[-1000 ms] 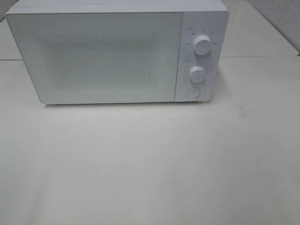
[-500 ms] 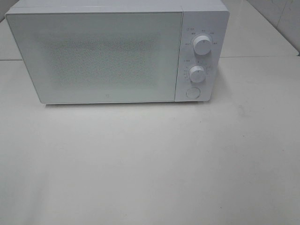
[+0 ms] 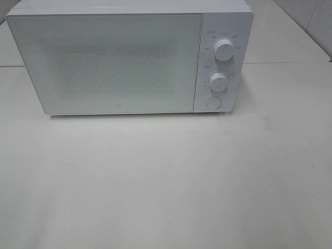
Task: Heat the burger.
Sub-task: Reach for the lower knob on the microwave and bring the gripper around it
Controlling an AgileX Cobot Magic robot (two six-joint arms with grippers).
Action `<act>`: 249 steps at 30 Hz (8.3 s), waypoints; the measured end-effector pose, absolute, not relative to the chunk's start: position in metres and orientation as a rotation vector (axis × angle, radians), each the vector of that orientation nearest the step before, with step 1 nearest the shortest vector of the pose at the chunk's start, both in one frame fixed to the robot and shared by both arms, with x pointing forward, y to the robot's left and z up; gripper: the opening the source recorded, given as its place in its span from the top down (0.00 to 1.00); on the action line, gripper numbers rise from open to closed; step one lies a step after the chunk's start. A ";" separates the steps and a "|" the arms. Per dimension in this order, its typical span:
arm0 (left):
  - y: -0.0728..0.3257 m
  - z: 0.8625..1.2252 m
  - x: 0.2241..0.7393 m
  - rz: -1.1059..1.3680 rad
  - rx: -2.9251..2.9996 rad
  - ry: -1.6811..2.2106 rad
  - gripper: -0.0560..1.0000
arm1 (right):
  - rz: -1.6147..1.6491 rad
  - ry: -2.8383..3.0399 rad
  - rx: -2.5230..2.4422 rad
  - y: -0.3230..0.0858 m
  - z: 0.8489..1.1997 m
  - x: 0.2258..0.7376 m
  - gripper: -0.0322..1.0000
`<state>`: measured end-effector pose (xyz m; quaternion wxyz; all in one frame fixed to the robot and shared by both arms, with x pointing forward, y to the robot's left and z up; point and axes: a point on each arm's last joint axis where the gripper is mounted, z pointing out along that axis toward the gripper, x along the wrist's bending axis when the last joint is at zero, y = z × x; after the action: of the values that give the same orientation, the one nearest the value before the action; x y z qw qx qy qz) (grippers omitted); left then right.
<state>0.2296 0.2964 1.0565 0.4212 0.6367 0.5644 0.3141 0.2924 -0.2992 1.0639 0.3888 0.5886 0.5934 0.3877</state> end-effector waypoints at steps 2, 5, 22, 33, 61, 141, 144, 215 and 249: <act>0.296 1.057 0.230 0.787 1.595 1.414 0.03 | 0.991 1.506 1.494 -0.299 1.062 0.299 0.24; 0.296 1.057 0.230 0.787 1.595 1.414 0.03 | 0.998 1.500 1.493 -0.299 1.058 0.305 0.24; 0.296 1.057 0.230 0.787 1.595 1.414 0.03 | 1.081 1.432 1.417 -0.296 1.030 0.357 0.24; 0.296 1.057 0.230 0.787 1.595 1.414 0.03 | 1.161 1.373 1.436 -0.293 1.015 0.407 0.24; 0.296 1.057 0.230 0.787 1.595 1.414 0.03 | 1.079 1.387 1.293 -0.240 0.946 0.460 0.24; 0.296 1.057 0.230 0.787 1.595 1.414 0.03 | 1.043 1.325 1.329 -0.140 0.879 0.562 0.24; 0.296 1.057 0.230 0.787 1.595 1.414 0.03 | 1.041 1.335 1.334 -0.140 0.876 0.562 0.24; 0.296 1.057 0.230 0.787 1.595 1.414 0.03 | 2.081 -0.209 2.496 -0.141 0.872 0.561 0.57; 0.296 1.057 0.230 0.787 1.595 1.414 0.03 | 2.016 -0.153 2.468 -0.141 0.871 0.560 0.44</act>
<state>0.2296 0.2964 1.0565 0.4212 0.6367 0.5644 0.3141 0.5600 -0.1409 0.8709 -0.0243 0.7734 -0.0480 0.6317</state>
